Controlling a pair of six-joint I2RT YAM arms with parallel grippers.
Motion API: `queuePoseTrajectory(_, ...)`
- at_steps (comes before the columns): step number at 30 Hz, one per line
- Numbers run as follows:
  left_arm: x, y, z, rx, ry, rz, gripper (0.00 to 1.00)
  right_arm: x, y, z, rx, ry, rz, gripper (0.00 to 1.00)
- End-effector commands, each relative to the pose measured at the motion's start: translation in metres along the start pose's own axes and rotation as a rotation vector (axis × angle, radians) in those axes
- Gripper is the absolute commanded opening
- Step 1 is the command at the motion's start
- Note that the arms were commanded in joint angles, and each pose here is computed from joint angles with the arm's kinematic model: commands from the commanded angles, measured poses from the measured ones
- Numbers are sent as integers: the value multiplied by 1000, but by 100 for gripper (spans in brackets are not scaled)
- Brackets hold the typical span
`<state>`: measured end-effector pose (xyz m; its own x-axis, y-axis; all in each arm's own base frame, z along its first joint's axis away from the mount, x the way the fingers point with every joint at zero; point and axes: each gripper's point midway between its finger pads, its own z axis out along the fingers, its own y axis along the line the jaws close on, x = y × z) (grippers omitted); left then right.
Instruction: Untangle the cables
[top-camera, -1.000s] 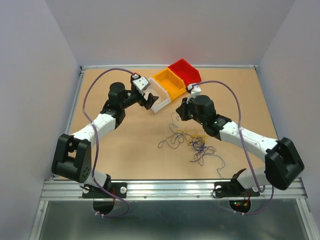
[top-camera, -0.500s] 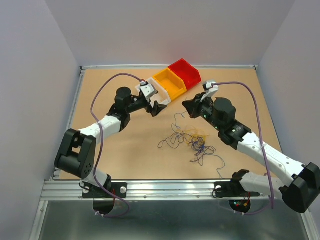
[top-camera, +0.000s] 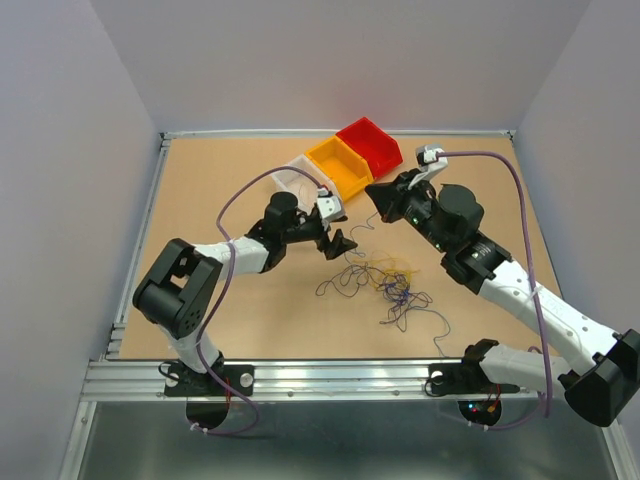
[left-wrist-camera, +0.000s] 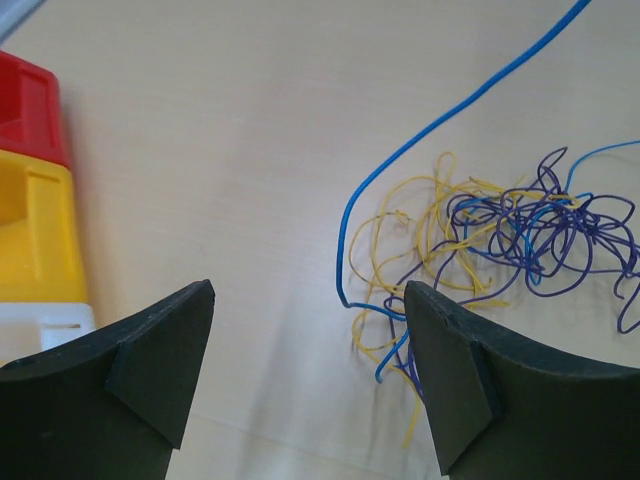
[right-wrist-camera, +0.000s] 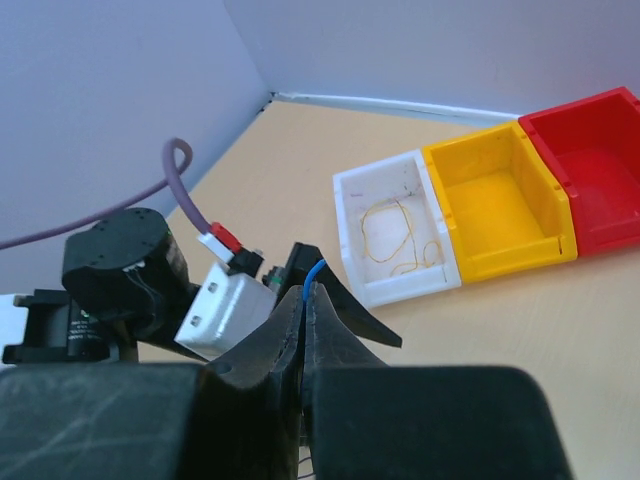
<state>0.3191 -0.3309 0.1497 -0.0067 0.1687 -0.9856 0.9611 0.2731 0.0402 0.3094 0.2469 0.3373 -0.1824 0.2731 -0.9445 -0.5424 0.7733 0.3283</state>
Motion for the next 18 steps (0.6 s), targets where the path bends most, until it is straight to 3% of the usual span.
queuePoseTrajectory(1, -3, 6, 10, -16, -19, 32, 86, -42, 11, -3, -6, -101, 20, 1)
queuePoseTrajectory(4, -2, 0, 15, 2, -17, 33, 79, -50, 13, -6, -6, -117, 22, 1)
queuePoseTrajectory(8, 3, -5, 23, 20, 0, 28, 49, -55, 11, -9, 6, -129, 23, 1)
queuePoseTrajectory(9, 6, -6, 24, 33, 13, 16, 29, -55, 11, -10, 8, -128, 25, 1)
queuePoseTrajectory(12, 0, -8, 26, 59, 11, 15, 0, -52, 7, -15, 24, -129, 30, 1)
queuePoseTrajectory(18, -20, -6, 17, 38, 3, 34, 0, -14, -23, -23, 139, -89, 45, 0)
